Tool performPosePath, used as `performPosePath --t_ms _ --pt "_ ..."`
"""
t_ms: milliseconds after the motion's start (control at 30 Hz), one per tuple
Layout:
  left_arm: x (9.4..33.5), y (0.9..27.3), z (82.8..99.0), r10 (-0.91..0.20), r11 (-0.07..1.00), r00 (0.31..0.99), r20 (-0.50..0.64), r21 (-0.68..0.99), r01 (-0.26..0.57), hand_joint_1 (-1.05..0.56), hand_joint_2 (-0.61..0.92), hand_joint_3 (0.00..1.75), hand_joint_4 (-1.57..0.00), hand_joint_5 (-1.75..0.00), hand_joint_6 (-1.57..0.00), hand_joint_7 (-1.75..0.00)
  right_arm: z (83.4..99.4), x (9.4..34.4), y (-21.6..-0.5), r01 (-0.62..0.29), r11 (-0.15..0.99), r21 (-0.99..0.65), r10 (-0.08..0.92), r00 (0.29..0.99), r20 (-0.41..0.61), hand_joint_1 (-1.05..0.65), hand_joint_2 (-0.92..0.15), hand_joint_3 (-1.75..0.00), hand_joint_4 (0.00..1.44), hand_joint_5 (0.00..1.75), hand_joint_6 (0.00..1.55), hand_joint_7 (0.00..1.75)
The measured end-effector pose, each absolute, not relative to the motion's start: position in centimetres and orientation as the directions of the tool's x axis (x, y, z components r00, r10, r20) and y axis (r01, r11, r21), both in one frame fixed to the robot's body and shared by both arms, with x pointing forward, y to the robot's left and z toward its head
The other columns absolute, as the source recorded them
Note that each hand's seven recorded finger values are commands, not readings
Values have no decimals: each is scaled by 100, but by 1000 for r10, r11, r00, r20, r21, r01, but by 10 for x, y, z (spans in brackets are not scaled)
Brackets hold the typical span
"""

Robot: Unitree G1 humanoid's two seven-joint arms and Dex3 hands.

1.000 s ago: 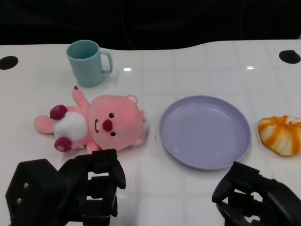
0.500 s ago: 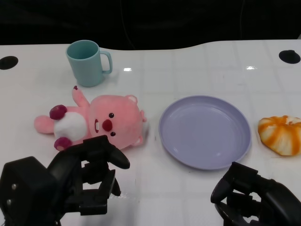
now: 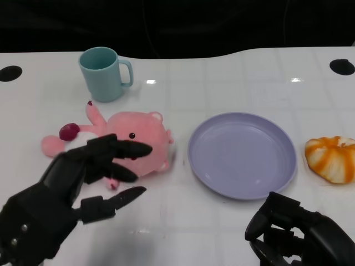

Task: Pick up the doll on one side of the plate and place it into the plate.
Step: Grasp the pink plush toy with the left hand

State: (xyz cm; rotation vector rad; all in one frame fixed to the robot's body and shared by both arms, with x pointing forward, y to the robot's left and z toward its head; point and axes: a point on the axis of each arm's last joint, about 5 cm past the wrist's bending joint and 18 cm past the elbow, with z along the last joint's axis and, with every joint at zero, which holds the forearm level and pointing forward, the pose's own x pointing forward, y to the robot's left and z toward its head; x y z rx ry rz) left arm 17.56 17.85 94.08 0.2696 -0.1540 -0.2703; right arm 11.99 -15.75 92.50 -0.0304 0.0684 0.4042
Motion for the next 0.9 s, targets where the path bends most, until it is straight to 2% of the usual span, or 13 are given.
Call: performPosePath --t_ms 167,333,667,800,900 --pt "185 183 952 -283 861 949 139 472 188 -47 92 5 -17 -75 -41 -12 925 120 -158 -392 920 -15 391 918 -72 -24 -85 -63 66 175 45 166" --pt "196 193 968 -287 696 953 93 704 141 -55 92 4 -2 -66 -27 -3 925 120 -159 -389 921 -17 387 919 -74 -23 -86 -63 66 175 45 165" --pt "211 191 986 -245 391 969 -10 914 108 -69 92 5 0 -24 -9 -1 925 119 -162 -379 925 -13 377 923 -75 -23 -86 -63 66 175 45 165" --pt "221 186 987 -218 258 974 -66 958 123 -71 92 5 0 -18 -8 -1 925 119 -162 -377 926 -12 376 924 -75 -24 -86 -63 66 175 45 165" --pt "229 183 987 -210 213 972 -108 965 154 -71 91 3 0 -16 -10 -2 925 119 -162 -377 926 -12 375 924 -74 -24 -86 -63 66 175 45 165"
